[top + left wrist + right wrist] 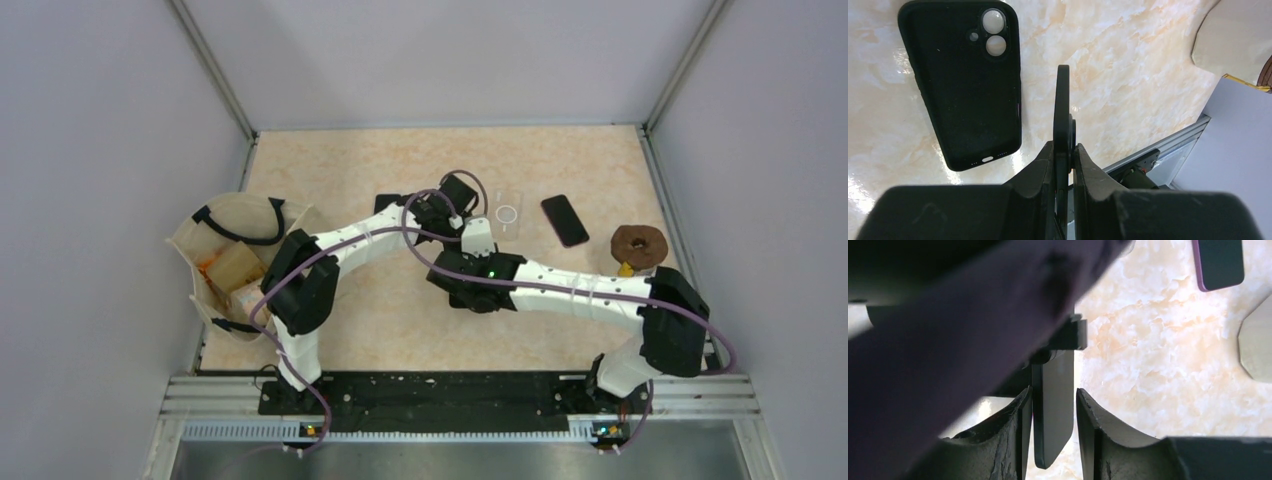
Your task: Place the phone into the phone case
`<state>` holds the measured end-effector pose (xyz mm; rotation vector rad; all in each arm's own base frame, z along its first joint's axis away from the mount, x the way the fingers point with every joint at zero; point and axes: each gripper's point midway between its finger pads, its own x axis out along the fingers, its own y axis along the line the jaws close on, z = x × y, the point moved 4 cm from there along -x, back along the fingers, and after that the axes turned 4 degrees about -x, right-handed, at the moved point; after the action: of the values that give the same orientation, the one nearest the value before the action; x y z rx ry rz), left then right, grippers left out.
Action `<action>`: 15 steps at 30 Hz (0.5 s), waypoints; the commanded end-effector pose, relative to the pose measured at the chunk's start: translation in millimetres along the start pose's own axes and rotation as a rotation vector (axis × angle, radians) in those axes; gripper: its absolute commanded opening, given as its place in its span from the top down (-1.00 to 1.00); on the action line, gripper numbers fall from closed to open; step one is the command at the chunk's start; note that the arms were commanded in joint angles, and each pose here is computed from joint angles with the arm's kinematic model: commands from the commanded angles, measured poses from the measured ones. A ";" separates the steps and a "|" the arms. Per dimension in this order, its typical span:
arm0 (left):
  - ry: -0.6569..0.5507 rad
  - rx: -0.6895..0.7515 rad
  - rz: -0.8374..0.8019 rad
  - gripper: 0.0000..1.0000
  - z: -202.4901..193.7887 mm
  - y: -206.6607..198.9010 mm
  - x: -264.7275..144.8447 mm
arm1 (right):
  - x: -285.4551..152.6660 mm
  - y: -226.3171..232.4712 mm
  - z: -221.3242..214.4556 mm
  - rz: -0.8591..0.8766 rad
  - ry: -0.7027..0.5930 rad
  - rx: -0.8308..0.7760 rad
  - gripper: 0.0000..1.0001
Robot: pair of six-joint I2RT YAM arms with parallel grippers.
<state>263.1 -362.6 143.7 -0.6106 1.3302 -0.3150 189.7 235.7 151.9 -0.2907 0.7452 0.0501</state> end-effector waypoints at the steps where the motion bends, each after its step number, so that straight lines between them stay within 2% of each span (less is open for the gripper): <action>1: -0.023 -0.012 -0.106 1.00 2.2 -25.1 -30.3 | -4.0 7.1 -0.8 -0.046 -0.031 -0.091 0.30; 9: 0.000 -0.040 -0.143 1.00 5.1 -25.0 -33.0 | 6.6 13.2 -16.7 -0.087 -0.020 -0.144 0.38; 15: 0.022 -0.058 -0.172 1.00 4.9 -24.3 -34.2 | 12.4 14.3 -20.0 -0.113 -0.019 -0.165 0.69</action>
<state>263.9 -357.2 138.8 -0.6738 1.3735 -0.2943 189.6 245.8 133.7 -0.3667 0.6951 0.0009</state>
